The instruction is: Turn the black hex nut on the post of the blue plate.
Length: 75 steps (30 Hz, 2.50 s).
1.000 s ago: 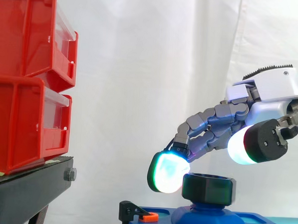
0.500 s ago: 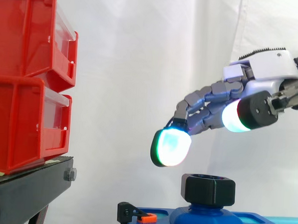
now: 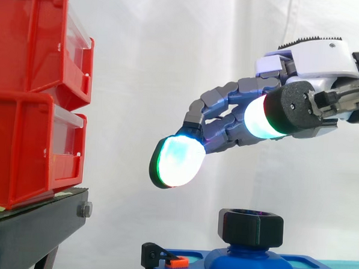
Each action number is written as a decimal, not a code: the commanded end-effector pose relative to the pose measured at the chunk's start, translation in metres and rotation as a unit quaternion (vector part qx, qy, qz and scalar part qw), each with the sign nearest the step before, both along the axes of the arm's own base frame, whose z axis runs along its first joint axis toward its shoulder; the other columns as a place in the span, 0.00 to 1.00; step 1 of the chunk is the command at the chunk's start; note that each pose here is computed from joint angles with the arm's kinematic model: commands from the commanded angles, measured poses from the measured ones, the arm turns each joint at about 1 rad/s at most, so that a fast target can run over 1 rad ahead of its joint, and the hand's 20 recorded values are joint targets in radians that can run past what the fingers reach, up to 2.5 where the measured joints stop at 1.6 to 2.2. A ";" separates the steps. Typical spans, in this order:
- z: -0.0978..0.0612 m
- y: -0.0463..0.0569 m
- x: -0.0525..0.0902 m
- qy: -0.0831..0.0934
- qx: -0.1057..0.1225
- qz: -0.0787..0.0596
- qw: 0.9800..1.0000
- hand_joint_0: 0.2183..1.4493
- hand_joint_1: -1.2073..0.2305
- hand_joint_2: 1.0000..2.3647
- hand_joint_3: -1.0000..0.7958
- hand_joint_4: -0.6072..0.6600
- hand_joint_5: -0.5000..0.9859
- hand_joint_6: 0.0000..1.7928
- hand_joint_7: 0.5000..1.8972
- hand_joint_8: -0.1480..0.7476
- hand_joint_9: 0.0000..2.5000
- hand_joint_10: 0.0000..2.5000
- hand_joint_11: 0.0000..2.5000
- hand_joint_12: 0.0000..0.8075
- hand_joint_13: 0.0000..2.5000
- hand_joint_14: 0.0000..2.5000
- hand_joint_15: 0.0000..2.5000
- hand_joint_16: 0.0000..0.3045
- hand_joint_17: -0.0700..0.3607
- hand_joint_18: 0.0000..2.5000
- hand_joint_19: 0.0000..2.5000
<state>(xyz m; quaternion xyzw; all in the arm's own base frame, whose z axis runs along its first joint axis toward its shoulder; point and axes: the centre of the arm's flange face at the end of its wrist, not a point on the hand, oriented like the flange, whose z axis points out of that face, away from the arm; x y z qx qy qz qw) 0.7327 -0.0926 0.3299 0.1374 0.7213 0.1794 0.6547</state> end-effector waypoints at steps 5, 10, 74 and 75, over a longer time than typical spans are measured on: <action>-0.001 0.028 0.003 0.005 0.001 -0.006 1.000 0.22 0.50 0.00 0.28 0.64 0.20 0.28 0.21 0.45 0.13 0.00 0.00 0.46 0.03 0.00 0.00 0.19 0.46 0.01 0.04; -0.003 0.041 0.002 0.016 0.004 -0.003 1.000 0.22 0.50 0.00 0.28 0.64 0.20 0.28 0.21 0.45 0.13 0.00 0.00 0.46 0.03 0.00 0.00 0.19 0.46 0.01 0.03; -0.028 -0.030 -0.022 0.058 -0.028 -0.007 0.998 0.21 0.52 0.00 0.28 0.65 0.21 0.28 0.21 0.45 0.13 0.00 0.00 0.47 0.03 0.00 0.00 0.19 0.47 0.00 0.03; -0.028 -0.034 -0.023 0.058 -0.029 -0.010 0.998 0.21 0.52 0.00 0.28 0.65 0.21 0.28 0.21 0.45 0.13 0.00 0.00 0.47 0.03 0.00 0.00 0.19 0.47 0.00 0.03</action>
